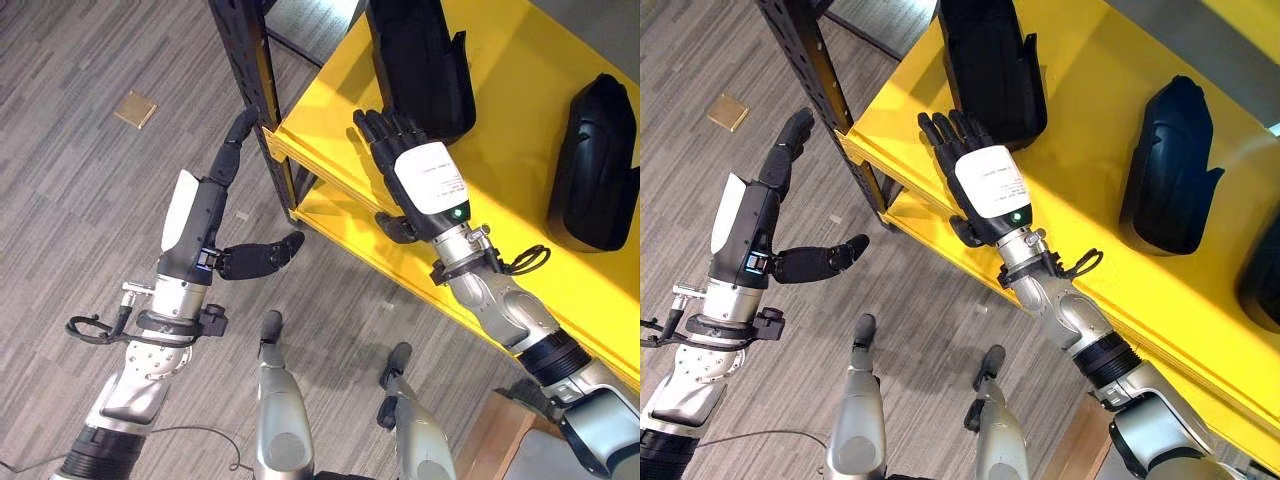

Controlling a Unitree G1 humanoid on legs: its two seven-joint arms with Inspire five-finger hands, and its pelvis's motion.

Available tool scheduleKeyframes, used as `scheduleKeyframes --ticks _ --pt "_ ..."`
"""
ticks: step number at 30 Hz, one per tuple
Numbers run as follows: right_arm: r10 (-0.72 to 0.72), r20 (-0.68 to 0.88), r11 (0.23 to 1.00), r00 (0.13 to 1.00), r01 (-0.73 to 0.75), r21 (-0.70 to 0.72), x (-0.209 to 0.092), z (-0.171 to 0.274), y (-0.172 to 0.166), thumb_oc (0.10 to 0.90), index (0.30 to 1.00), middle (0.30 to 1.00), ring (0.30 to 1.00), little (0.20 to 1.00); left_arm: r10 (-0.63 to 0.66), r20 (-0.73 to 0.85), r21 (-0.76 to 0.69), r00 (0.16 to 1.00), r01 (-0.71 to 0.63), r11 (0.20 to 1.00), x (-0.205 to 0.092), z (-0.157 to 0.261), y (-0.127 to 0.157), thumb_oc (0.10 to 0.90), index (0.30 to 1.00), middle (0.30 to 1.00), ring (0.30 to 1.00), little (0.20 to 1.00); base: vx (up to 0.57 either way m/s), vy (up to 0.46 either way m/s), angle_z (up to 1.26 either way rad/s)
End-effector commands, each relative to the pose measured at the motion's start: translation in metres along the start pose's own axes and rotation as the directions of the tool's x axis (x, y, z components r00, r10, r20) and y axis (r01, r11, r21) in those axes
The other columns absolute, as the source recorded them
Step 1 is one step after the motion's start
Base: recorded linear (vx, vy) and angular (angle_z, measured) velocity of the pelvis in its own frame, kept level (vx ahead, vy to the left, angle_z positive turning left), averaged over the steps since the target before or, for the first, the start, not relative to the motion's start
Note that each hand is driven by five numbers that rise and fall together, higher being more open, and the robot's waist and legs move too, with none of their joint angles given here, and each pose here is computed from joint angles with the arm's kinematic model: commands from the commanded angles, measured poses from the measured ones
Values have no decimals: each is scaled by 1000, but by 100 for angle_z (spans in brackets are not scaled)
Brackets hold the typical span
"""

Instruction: Move parts from the plastic box to the shelf.

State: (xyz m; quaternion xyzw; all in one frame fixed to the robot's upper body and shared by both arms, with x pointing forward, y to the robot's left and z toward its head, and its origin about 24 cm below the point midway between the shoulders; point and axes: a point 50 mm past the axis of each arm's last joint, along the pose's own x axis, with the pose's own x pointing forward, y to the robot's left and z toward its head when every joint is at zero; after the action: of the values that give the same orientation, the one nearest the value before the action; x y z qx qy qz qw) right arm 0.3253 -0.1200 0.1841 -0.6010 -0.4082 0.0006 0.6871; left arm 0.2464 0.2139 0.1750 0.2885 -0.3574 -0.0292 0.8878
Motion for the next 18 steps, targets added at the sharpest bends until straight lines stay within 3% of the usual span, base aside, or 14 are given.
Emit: scheduleKeyframes --ticks 1,9,14,18 --pt "-442 209 888 872 459 -35 39 16 -92 900 1000 1000 1000 1000 65 244 -76 968 -48 996 13 41 4 900 1000 1000 1000 1000 -3 24 -5" --pt "-482 403 855 778 518 23 34 48 -107 900 1000 1000 1000 1000 50 232 -80 971 -32 996 13 41 1 900 1000 1000 1000 1000 -1 28 -3" --pt "-570 398 795 719 606 44 31 53 -120 900 1000 1000 1000 1000 39 230 -81 972 -20 996 13 43 -1 900 1000 1000 1000 1000 4 30 -2" --pt "-608 306 778 733 627 43 32 47 -129 900 1000 1000 1000 1000 33 225 -87 974 -14 996 12 43 -3 900 1000 1000 1000 1000 3 43 0"
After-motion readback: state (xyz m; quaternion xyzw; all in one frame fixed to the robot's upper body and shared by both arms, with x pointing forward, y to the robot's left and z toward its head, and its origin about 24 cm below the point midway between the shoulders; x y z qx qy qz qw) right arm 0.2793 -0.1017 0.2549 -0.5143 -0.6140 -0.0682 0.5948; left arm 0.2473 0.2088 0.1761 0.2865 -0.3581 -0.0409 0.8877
